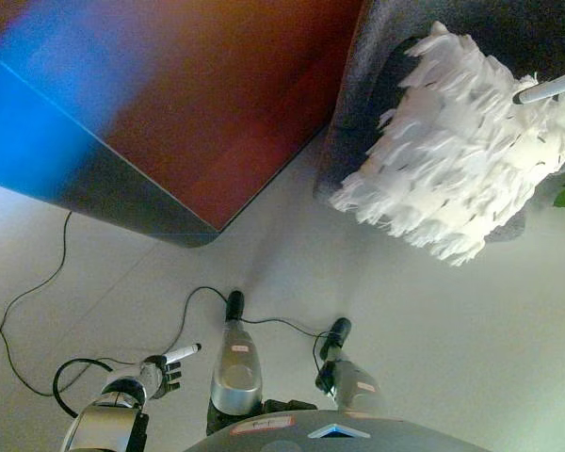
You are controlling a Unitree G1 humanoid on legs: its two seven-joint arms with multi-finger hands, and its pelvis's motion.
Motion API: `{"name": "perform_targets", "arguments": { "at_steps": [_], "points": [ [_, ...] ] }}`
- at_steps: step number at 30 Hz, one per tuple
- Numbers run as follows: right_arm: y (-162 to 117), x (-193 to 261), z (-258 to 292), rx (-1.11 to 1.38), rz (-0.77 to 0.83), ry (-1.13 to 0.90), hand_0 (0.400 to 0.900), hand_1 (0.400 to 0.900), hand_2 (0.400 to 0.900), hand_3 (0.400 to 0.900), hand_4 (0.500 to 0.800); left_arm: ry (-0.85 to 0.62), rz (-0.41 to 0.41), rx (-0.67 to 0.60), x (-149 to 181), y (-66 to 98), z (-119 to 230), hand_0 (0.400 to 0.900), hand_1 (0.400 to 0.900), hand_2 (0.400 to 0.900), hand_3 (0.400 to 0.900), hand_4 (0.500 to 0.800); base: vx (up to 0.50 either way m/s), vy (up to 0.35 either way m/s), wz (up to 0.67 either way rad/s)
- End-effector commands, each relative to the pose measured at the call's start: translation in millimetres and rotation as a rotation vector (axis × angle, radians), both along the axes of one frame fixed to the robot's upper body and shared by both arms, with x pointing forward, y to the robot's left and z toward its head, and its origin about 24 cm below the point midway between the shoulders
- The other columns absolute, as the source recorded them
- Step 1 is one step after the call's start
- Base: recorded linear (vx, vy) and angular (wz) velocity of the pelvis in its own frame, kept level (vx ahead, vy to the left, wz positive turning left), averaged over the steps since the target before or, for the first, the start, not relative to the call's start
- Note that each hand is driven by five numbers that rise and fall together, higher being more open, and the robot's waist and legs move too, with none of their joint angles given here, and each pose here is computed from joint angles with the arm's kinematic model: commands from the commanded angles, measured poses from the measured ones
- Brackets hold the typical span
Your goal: Pick up the pillow and put it on the sofa.
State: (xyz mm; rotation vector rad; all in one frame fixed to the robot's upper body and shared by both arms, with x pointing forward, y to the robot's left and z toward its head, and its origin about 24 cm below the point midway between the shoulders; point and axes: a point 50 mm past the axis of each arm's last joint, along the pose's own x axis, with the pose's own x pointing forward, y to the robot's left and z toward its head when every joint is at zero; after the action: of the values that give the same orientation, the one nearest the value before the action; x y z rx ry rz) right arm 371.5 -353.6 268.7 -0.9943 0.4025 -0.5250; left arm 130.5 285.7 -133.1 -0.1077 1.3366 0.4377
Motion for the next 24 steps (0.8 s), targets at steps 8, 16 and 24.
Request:
{"name": "perform_targets", "arguments": {
  "at_steps": [8, 16, 24],
  "points": [
    [-36.5, -29.5, 38.8, -0.099, -0.076, -0.027, 0.900, 0.900, 0.900, 0.900, 0.800, 0.179, -0.085, 0.110, -46.6, 32.9, 0.6, 0.900, 0.900, 0.900, 0.900, 0.800, 0.048, 0.054, -0.08],
    [-33.9, -24.5, -47.2, 0.052, 0.046, 0.115, 0.900, 0.900, 0.900, 0.900, 0.800, 0.194, -0.108, 0.081, -50.6, 23.7, -4.6, 0.900, 0.900, 0.900, 0.900, 0.800, 0.071, 0.098, -0.01],
    [15.9, -71.5, -254.4, 0.466, 0.078, 0.369, 0.900, 0.900, 0.900, 0.900, 0.800, 0.099, -0.104, 0.035, -25.8, 2.5, -8.3, 0.900, 0.900, 0.900, 0.900, 0.800, -0.024, 0.074, -0.06]
  ]
}}
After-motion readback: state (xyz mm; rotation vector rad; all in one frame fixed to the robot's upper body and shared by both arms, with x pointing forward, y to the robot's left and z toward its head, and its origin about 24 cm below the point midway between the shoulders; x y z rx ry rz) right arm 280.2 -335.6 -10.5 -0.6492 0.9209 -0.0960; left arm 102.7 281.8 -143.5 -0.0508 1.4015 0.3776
